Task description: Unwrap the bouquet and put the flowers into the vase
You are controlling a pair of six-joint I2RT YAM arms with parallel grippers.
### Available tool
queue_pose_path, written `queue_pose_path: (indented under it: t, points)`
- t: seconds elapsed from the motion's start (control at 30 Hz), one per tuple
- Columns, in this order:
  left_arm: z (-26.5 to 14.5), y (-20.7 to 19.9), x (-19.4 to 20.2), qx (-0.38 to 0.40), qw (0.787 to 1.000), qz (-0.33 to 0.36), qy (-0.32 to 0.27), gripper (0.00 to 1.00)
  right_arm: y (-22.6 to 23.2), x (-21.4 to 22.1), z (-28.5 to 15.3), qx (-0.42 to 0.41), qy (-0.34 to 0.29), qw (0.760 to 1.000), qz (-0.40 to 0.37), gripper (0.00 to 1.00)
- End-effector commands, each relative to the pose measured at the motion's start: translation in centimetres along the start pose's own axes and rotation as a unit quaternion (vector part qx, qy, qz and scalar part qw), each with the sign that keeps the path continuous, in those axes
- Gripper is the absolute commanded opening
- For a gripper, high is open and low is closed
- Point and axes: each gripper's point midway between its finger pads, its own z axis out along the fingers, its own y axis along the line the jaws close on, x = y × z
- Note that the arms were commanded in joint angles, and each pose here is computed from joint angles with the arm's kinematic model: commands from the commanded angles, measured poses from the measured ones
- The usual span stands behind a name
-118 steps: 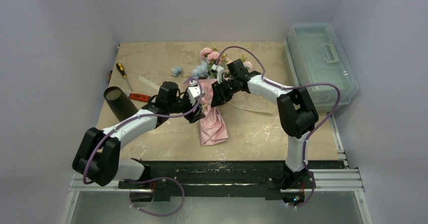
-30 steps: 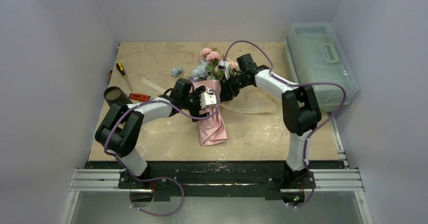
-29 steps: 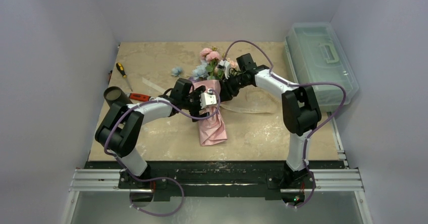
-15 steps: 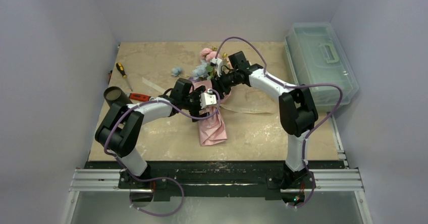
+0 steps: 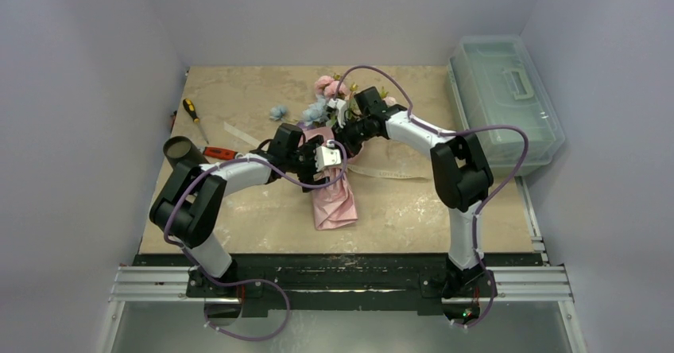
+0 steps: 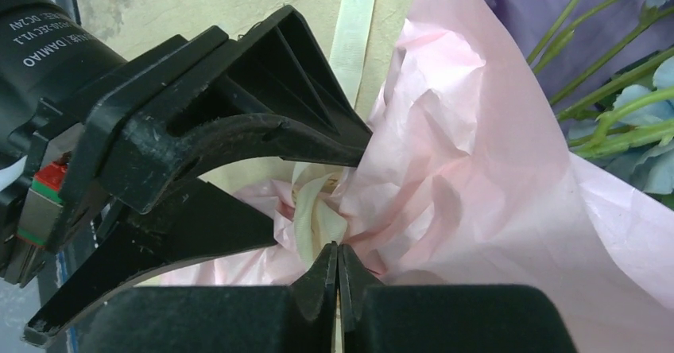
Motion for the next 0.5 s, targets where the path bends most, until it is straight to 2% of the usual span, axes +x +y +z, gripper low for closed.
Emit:
queue_pose_path:
  t: [0.0, 0.2, 0.47]
  points:
    - [-0.5, -1.2, 1.6, 0.014, 0.999, -0.020, 0.033, 0.92, 0.4, -2.1, -1.8, 0.010, -0.020, 0.999, -0.031, 0.00]
    - [-0.9, -0.8, 1.7, 0.004, 0.999, -0.036, 0.026, 0.90, 0.4, -2.8, -4.3, 0.013, -0.035, 0.999, -0.032, 0.00]
    - [-2.4, 0.3, -1.3, -0.015, 0.999, -0.032, -0.027, 0.86, -0.9, -0.9, -5.9, 0.020, -0.032, 0.999, -0.008, 0.00]
